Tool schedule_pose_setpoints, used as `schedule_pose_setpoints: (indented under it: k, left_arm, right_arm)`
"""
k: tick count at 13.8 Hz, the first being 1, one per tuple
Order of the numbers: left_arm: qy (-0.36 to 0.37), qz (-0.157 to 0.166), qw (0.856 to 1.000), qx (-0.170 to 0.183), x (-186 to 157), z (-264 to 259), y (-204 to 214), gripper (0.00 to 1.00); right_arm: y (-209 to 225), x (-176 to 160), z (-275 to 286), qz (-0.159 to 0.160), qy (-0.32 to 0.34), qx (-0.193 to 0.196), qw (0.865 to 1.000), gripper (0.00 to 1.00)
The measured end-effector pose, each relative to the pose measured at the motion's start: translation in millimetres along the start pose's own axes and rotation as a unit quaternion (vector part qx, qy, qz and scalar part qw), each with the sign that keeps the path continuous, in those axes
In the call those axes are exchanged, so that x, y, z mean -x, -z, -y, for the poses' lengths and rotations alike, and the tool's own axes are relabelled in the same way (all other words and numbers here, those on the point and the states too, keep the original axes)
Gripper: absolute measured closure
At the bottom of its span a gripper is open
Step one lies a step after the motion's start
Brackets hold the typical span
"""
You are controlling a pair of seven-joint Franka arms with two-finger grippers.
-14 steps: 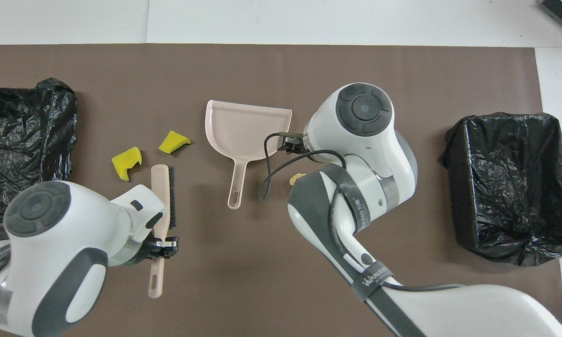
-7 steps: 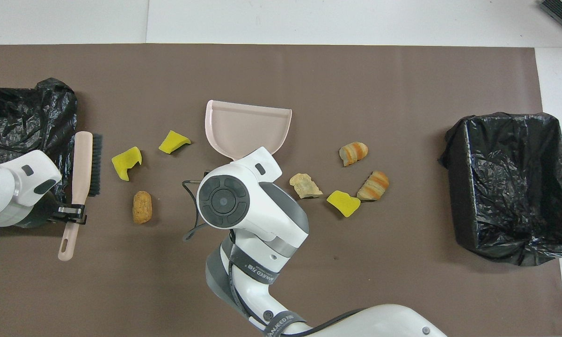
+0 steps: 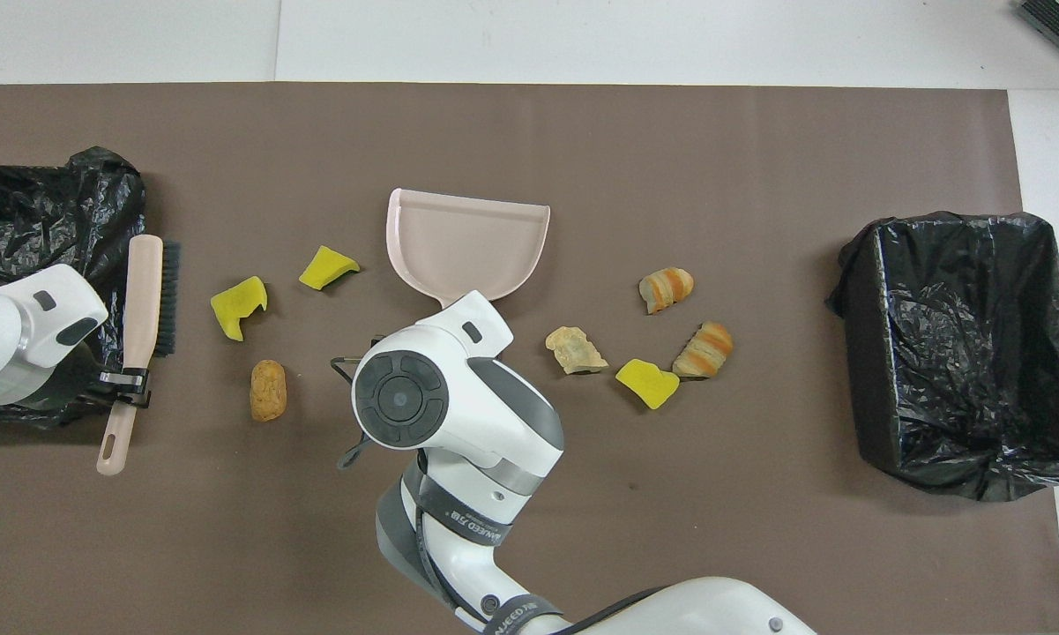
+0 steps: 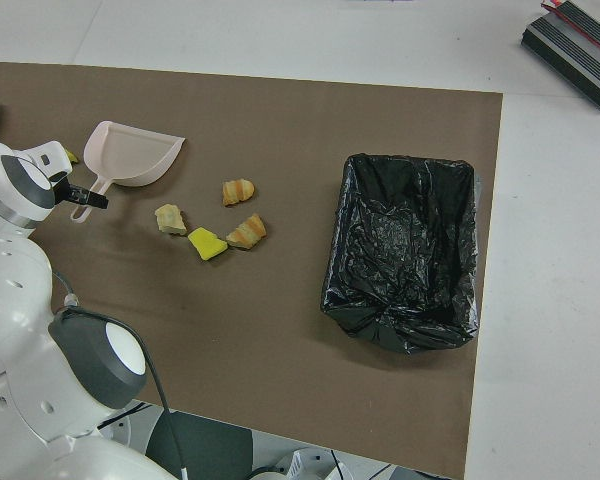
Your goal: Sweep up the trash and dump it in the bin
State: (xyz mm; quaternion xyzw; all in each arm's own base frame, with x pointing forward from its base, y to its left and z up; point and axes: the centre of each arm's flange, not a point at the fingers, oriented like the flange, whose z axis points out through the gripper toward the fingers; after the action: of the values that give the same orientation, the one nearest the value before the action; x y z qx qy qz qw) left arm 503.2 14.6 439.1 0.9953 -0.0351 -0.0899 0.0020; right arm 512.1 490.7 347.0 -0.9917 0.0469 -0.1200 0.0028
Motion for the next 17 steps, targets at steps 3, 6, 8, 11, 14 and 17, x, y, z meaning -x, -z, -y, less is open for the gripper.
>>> schedule_pose_setpoints:
  k: [3, 6, 8, 11, 14, 17]
  left_arm:
    - [-0.003, 0.002, 1.0, -0.002, -1.8, -2.7, -2.8, 0.74]
    - [-0.009, -0.003, 1.0, -0.016, -11.9, 0.6, -11.8, 0.74]
    - [-0.008, -0.009, 1.0, -0.018, -22.0, 4.2, -9.3, 0.74]
    - [-0.005, -0.019, 1.0, -0.02, -35.5, 10.5, -0.2, 0.74]
    - [-0.009, -0.02, 0.999, -0.033, -47.9, 16.9, -8.2, 0.74]
    - [0.017, -0.007, 0.999, -0.031, -54.8, 17.3, -24.5, 0.74]
  right_arm:
    - [-3.0, 0.1, -0.4, -0.004, 0.006, 0.005, 1.0, 0.26]
    - [-2.6, -0.2, -0.5, -0.004, 0.006, 0.006, 1.0, 0.44]
    - [-1.8, -1.5, -1.5, -0.003, 0.008, 0.008, 1.0, 0.68]
    - [11.5, -14.1, -15.2, 0.016, 0.029, 0.012, 0.999, 0.69]
    - [48.9, -27.8, -25.7, 0.013, 0.072, -0.005, 0.997, 0.69]
    - [74.6, -43.1, -45.5, 0.012, 0.162, -0.002, 0.987, 0.69]
